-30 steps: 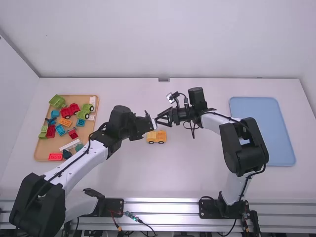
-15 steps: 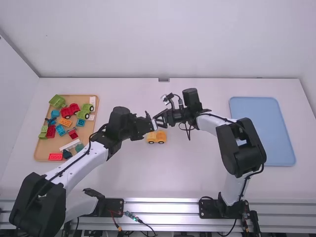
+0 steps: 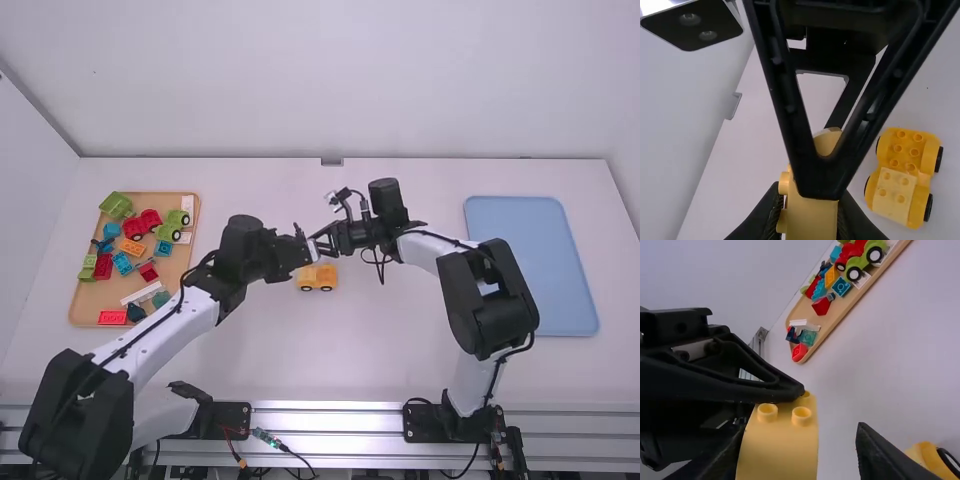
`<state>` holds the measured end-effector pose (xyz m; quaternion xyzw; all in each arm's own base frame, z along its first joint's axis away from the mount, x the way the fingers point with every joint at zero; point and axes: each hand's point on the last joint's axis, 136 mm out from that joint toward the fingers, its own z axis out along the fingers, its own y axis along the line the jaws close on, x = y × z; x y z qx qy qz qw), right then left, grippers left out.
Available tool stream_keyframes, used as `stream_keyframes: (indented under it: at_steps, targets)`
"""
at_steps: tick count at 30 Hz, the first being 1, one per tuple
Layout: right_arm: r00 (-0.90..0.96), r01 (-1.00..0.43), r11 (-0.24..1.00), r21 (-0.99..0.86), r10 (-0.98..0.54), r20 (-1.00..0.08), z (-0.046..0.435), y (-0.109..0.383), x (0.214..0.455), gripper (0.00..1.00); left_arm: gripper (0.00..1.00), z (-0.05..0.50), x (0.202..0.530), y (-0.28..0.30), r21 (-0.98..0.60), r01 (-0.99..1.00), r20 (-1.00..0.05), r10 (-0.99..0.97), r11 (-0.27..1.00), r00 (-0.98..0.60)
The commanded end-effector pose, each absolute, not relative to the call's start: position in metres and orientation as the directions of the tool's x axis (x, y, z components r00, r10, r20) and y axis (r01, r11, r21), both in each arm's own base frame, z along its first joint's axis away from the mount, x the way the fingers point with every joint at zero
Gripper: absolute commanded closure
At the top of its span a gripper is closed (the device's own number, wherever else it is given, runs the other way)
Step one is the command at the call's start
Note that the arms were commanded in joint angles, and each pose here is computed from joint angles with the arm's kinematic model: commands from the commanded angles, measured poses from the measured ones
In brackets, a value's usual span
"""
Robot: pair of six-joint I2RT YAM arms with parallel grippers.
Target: Assemble lego blocks to make yellow taxi
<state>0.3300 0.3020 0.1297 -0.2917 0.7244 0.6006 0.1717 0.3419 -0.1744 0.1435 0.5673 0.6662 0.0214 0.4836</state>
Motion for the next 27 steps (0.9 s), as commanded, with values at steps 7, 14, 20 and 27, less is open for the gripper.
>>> stream_keyframes:
  at_steps: [7, 14, 20, 27]
  targets:
    - [-0.763, -0.635, 0.072, 0.769, -0.215, -0.610, 0.146, 0.310, 0.329, 0.52, 0.98, 0.123, 0.352, -0.177, 0.564, 0.743, -0.616, 0.783, 0.361, 0.088]
    - [-0.772, -0.630, 0.119, 0.767, -0.205, -0.602, 0.141, 0.309, 0.335, 0.54, 0.98, 0.124, 0.360, -0.175, 0.586, 0.720, -0.610, 0.787, 0.372, 0.090]
    - [-0.773, -0.629, 0.127, 0.767, -0.202, -0.601, 0.139, 0.309, 0.336, 0.55, 0.98, 0.126, 0.360, -0.176, 0.590, 0.715, -0.612, 0.785, 0.374, 0.095]
    - [-0.771, -0.632, 0.125, 0.764, -0.202, -0.604, 0.140, 0.309, 0.336, 0.66, 0.98, 0.126, 0.360, -0.176, 0.592, 0.716, -0.611, 0.786, 0.371, 0.097]
